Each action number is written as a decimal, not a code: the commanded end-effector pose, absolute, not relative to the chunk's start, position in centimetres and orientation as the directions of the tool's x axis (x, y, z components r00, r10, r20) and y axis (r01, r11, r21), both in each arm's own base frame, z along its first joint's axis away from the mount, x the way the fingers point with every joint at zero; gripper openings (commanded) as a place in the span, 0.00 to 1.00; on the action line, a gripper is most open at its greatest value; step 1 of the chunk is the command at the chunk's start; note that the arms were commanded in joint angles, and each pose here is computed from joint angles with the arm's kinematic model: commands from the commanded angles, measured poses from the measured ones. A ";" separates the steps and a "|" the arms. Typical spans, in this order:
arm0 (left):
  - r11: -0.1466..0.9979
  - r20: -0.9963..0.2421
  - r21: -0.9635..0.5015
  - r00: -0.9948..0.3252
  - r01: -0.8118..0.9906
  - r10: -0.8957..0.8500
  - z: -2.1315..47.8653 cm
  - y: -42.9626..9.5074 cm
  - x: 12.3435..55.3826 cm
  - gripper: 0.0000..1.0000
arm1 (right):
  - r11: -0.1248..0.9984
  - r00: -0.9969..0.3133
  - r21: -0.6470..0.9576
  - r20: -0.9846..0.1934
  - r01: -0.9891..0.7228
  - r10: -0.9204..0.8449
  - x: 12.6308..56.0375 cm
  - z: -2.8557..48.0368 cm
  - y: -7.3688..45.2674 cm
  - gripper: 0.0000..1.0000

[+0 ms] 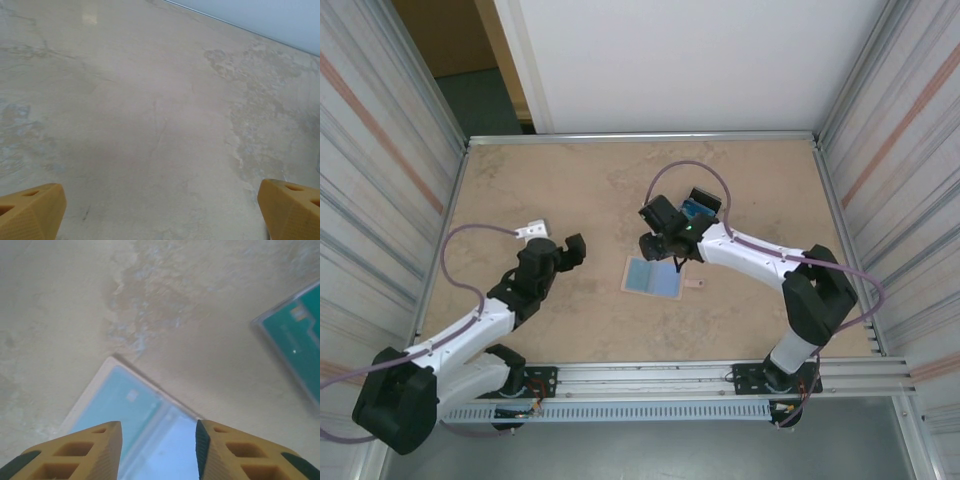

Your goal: Take the credit cards out of the card holder

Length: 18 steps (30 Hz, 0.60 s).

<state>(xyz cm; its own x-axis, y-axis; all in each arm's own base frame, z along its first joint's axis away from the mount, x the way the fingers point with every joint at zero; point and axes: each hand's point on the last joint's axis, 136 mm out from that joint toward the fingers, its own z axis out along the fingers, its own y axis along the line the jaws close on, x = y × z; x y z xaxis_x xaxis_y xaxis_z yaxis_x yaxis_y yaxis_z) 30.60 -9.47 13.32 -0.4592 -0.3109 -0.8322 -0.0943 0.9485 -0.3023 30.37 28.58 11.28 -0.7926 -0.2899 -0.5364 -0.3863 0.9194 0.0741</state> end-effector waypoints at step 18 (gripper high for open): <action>0.921 -0.829 -0.327 -0.403 -0.211 -0.387 12.6 -6.7 30.2 0.99 | 0.950 -0.900 0.073 -0.351 -0.302 -0.259 26.0 4.1 33.2 0.62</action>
<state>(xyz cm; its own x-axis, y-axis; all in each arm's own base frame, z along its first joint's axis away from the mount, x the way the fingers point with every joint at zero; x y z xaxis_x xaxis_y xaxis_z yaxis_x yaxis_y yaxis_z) 30.20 -7.48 12.42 -0.4326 -0.3651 -0.8244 -0.1776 0.9309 -0.3191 25.60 32.86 3.99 -0.8904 -0.2842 -0.3556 -0.3309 0.9405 0.0769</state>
